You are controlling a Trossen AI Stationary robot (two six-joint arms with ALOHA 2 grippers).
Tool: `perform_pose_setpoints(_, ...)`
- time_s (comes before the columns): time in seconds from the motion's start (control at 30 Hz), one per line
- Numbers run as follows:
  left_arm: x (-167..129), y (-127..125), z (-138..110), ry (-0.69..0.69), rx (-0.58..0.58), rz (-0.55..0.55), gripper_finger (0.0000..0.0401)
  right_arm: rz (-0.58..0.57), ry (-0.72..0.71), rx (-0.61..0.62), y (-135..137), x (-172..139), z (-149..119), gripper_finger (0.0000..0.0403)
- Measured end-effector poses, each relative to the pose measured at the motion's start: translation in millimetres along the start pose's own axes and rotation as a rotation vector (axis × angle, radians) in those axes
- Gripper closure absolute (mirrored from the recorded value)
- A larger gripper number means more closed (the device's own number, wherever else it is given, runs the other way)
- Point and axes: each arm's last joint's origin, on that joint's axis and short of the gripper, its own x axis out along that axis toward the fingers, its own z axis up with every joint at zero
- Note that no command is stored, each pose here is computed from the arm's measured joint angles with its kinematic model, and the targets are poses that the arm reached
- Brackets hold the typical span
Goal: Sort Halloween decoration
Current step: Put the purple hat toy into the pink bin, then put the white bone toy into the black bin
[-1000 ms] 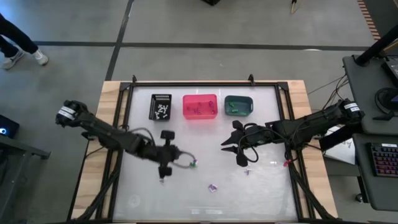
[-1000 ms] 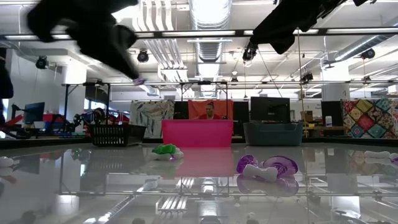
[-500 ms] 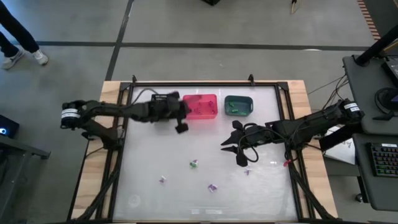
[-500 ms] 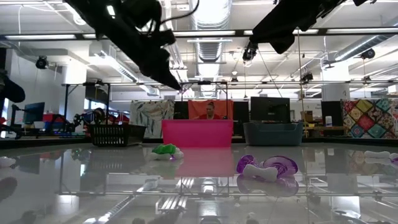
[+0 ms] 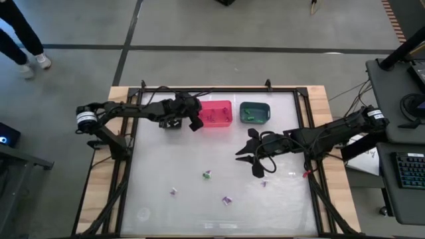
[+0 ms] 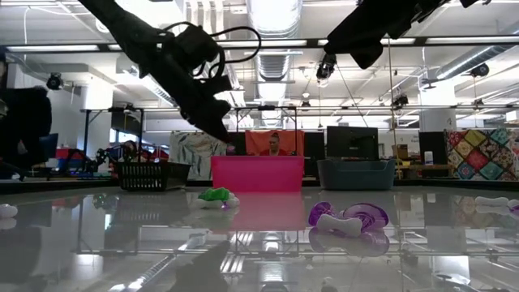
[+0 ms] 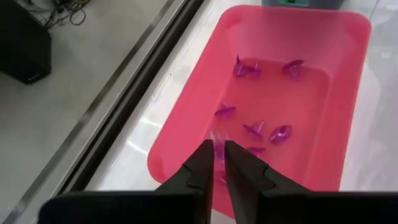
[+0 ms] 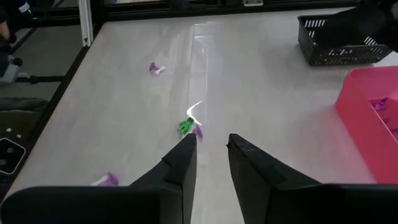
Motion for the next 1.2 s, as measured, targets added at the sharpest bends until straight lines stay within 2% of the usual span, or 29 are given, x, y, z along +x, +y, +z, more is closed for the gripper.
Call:
perform_pose_setpoints(0.23, -1.7, 0.3, 1.3, -0.009, 0.001, 0.0, 0.0343, -0.049, -0.009, 0.04, -1.4, 0.0, 0.2, 0.0321)
perform_pose_setpoints(0.4, -11.4, -4.5, 5.5, -0.028, -0.001, -0.015, 0.033, -0.05, -0.012, 0.157, -1.5, -0.1, 0.3, 0.0323)
perform_pose_setpoints(0.57, -29.1, -22.3, 13.8, -0.088, 0.013, -0.067, 0.0329, -0.055, 0.01, 0.312, -1.7, 1.8, -2.6, 0.0326)
perform_pose_setpoints(0.8, -69.2, -59.8, 22.8, -0.208, 0.072, -0.191, 0.0329, -0.064, 0.16, 0.465, -2.0, 12.2, -18.7, 0.0326)
perform_pose_setpoints(0.97, -102.0, -73.8, 22.9, -0.29, 0.086, -0.267, 0.0329, -0.051, 0.301, 0.553, -0.6, 28.4, -33.8, 0.0328)
perform_pose_setpoints(1.1, -127.5, -77.7, 21.2, -0.355, 0.061, -0.322, 0.0329, -0.116, 0.477, 0.626, -0.4, 34.1, -42.4, 0.0331)
perform_pose_setpoints(1.2, -144.6, -78.7, 16.2, -0.405, 0.038, -0.36, 0.0329, -0.207, 0.608, 0.676, -1.1, 33.1, -46.8, 0.0331)
